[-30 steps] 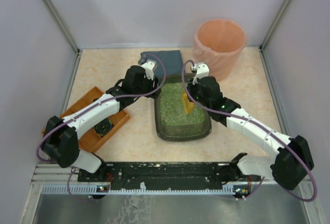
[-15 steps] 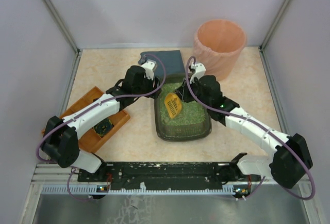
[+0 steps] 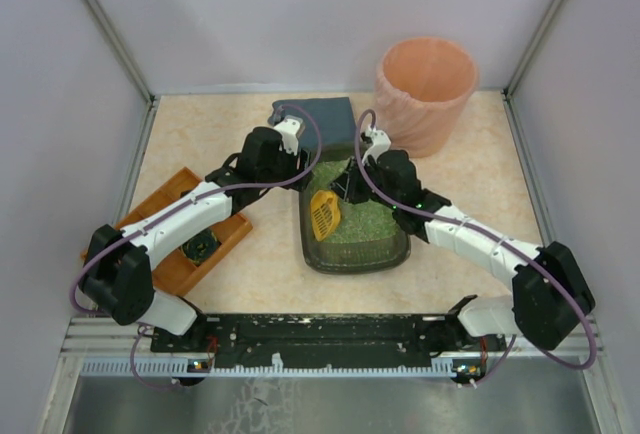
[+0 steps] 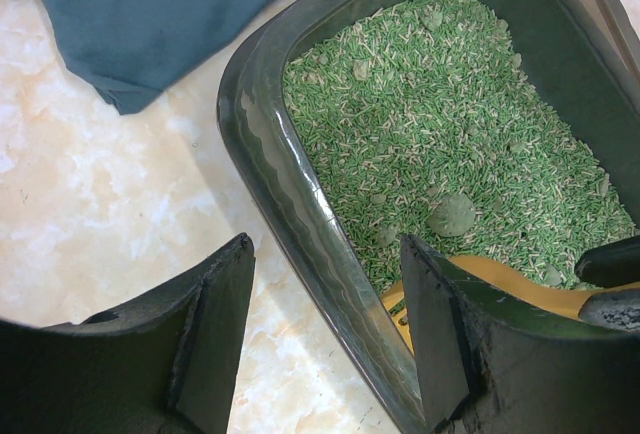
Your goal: Clean the litter box
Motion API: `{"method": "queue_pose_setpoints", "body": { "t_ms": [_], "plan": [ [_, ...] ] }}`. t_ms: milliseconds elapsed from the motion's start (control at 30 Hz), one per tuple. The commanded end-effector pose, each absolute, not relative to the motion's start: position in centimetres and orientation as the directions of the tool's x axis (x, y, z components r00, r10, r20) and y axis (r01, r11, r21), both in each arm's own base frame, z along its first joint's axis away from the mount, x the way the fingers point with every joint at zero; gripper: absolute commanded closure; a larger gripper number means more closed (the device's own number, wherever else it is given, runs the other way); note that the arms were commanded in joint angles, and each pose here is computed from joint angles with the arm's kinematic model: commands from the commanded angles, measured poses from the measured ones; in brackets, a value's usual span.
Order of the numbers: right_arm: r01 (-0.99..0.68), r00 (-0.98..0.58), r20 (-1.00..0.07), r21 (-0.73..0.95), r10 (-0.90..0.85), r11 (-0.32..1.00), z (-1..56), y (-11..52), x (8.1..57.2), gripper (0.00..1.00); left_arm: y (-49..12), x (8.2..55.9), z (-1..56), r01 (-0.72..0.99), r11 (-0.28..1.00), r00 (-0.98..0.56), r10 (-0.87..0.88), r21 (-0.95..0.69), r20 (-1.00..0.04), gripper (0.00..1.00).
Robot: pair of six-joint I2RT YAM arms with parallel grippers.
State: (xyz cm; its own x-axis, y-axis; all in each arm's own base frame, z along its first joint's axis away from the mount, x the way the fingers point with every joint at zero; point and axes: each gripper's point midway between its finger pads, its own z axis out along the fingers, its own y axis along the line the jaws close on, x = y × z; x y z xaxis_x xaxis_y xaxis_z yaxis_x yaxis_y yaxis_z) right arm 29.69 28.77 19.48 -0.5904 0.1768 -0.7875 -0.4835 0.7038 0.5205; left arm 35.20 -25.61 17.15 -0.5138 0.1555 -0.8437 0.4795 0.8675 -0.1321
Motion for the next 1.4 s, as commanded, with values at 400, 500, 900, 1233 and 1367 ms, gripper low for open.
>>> {"method": "queue_pose_setpoints", "body": {
  "t_ms": [400,500,900,1233,1367],
  "plan": [
    [-0.494,-0.570,-0.821,0.301,-0.042,0.816,15.7,30.6,28.1,1.00,-26.0,35.5,18.7,0.487,0.861,-0.484,0.129,-0.144,-0.865,0.34],
    [-0.461,-0.525,-0.844,0.169,-0.114,0.871,15.8,29.1,29.2,1.00,-26.1,35.5,18.7,0.490,0.859,-0.483,0.130,-0.145,-0.866,0.34],
    [-0.301,-0.411,-0.855,-0.198,-0.315,0.933,18.8,23.7,32.3,1.00,-25.9,35.5,18.7,0.485,0.863,-0.480,0.129,-0.140,-0.868,0.34],
    [-0.345,-0.289,-0.949,-0.016,-0.122,0.938,26.8,23.5,32.9,1.00,-25.9,35.5,18.8,0.484,0.864,-0.479,0.128,-0.140,-0.868,0.34],
    [-0.361,-0.295,-0.955,0.097,-0.015,0.928,28.0,22.4,32.7,1.00,-26.0,35.5,18.7,0.490,0.860,-0.482,0.131,-0.143,-0.866,0.34]
  ]
}}
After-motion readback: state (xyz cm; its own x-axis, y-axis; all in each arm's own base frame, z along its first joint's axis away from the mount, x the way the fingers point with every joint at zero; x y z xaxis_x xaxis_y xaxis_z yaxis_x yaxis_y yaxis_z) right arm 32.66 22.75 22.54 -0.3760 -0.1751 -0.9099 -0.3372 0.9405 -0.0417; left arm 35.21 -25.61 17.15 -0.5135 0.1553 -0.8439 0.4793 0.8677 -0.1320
